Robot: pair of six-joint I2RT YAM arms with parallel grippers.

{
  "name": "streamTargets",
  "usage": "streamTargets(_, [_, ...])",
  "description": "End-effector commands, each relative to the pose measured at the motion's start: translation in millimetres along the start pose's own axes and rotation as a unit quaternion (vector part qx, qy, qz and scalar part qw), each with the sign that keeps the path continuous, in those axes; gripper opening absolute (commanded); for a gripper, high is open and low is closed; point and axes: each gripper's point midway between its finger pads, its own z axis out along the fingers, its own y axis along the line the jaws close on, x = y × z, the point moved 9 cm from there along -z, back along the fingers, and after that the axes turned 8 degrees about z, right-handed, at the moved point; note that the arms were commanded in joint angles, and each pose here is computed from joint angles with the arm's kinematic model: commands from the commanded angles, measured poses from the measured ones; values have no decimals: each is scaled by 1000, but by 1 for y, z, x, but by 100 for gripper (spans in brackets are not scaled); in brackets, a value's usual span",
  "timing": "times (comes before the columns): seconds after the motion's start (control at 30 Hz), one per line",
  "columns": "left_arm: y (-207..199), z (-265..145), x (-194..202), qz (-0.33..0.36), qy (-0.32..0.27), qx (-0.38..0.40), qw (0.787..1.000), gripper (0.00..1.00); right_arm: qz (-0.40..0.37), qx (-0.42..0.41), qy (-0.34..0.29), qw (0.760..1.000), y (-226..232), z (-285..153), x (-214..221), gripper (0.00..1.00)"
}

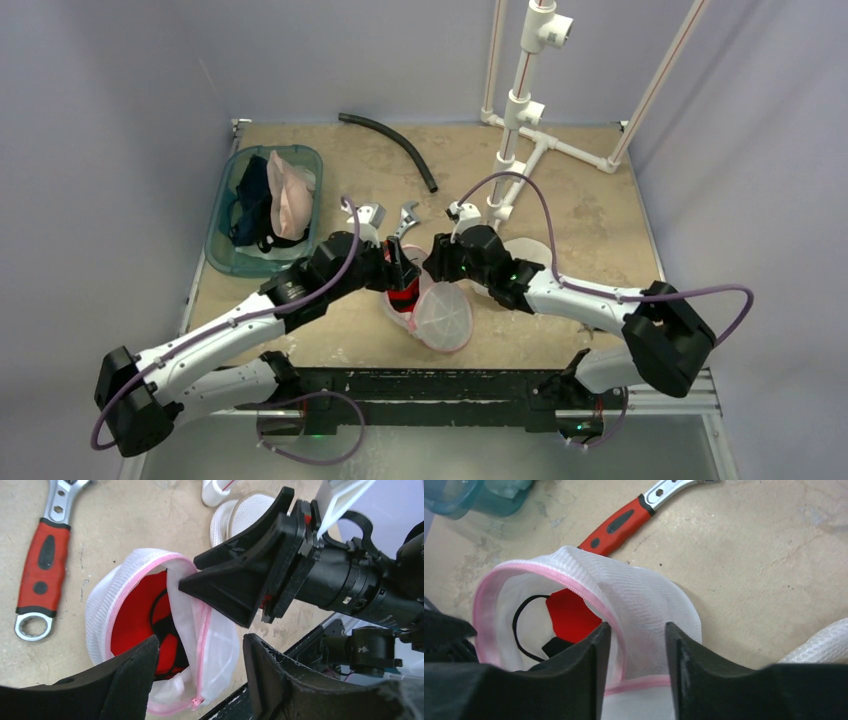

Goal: Unzip the laundry bag and remove the bra
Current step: Pick up the bra from the laundry bag.

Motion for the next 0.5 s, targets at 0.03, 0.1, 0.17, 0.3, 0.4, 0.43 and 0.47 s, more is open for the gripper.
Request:
streamTargets(0.03, [-7, 17, 9, -6, -2, 4, 1000, 58, 1, 24, -25, 999, -1, 2, -7, 34])
streamTargets(0.1, [-4, 22, 12, -7, 2, -9, 1000, 55, 1, 32, -29, 999, -4, -2, -7, 26])
streamTargets(0.17, [1, 27, 17, -3, 11, -30, 999, 53, -3, 31, -31, 999, -5, -6, -6, 19])
streamTargets(0.3, [12, 40, 28, 12, 38, -73, 997, 49, -13, 20, -31, 999, -4, -14, -6, 5])
streamTargets(0.4, [19, 49, 36, 27, 54, -103, 993, 49, -19, 5, -32, 999, -3, -20, -5, 3])
streamTargets(0.43, [22, 52, 38, 35, 61, -115, 991, 49, -21, 0, -30, 999, -3, -21, -4, 2])
streamTargets(0.47, [24, 56, 39, 42, 65, -125, 989, 50, -24, -4, -27, 999, -4, -22, -2, 1])
